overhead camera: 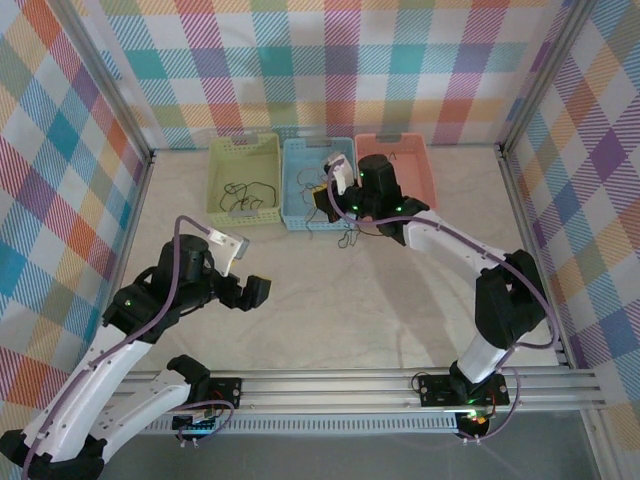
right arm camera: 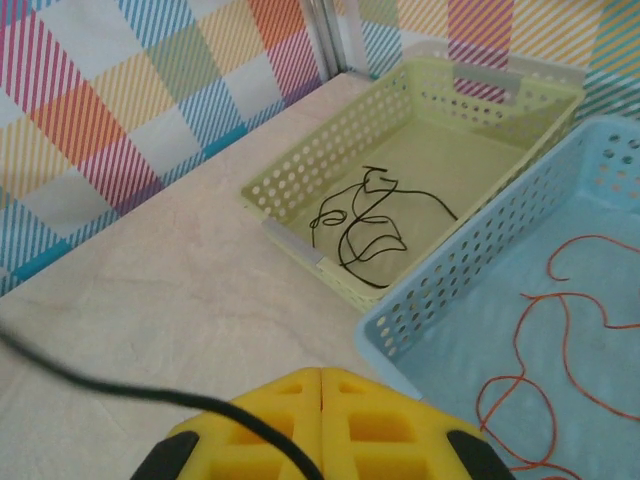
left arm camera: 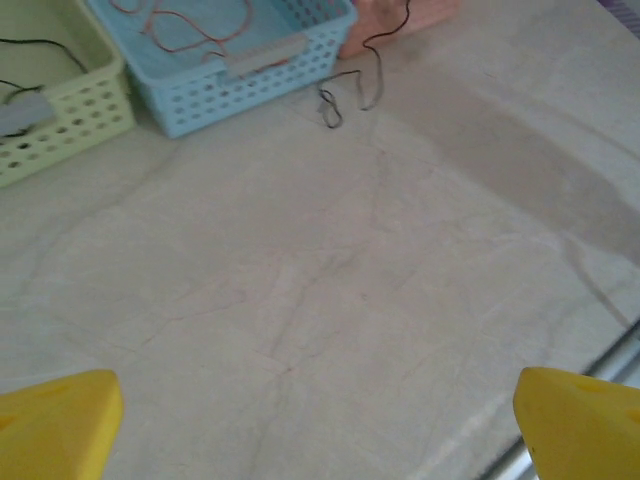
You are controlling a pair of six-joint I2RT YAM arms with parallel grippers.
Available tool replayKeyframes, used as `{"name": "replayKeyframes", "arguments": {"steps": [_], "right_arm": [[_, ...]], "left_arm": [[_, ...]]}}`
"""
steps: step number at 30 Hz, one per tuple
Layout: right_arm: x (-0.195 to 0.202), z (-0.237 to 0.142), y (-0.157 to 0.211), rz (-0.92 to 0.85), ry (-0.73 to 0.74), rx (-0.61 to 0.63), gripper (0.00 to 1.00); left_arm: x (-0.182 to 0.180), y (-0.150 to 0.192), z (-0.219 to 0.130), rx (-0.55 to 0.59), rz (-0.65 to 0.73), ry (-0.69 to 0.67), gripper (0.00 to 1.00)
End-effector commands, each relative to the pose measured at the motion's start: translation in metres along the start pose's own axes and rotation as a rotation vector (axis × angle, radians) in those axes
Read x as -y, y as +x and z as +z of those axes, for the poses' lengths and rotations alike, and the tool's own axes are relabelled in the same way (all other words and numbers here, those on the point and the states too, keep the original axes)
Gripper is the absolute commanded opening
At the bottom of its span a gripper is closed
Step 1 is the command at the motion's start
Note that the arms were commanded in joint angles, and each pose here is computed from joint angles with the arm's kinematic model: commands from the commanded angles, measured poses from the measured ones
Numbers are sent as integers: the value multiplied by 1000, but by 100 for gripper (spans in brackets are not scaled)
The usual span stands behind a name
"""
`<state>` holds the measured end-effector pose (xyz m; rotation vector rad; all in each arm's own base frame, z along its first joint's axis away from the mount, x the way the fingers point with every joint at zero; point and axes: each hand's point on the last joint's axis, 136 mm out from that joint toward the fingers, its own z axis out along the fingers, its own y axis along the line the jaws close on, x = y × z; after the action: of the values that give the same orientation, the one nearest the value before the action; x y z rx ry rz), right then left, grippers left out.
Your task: Untangle the cables
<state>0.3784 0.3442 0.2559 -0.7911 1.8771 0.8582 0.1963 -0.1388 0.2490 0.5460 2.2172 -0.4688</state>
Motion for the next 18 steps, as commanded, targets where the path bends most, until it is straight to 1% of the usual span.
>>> {"name": "replayKeyframes", "arguments": {"steps": [1,6,7,11,15,18], "right_arm": [[-25,-18,-71,-52,-70,151,0],[-42,-25,-147,-63,-131,252,0],[-47,-27,-167,-64,-150,287,0],[-57,-21,-224,-51,-215,376,0],[-54,-3,-262,-23,-253,460,0],[-42,17,-278,7,-266,556,0]], "left_arm": [[-18,-7,-11,85,-64,-104,100],[-27,2,-17,105,-120,-152,100],[-29,3,-18,109,-129,-161,100],[-32,7,-17,121,-132,-176,100],[-33,11,-13,116,-132,-177,100],[-35,13,-10,106,-129,-186,100]]}}
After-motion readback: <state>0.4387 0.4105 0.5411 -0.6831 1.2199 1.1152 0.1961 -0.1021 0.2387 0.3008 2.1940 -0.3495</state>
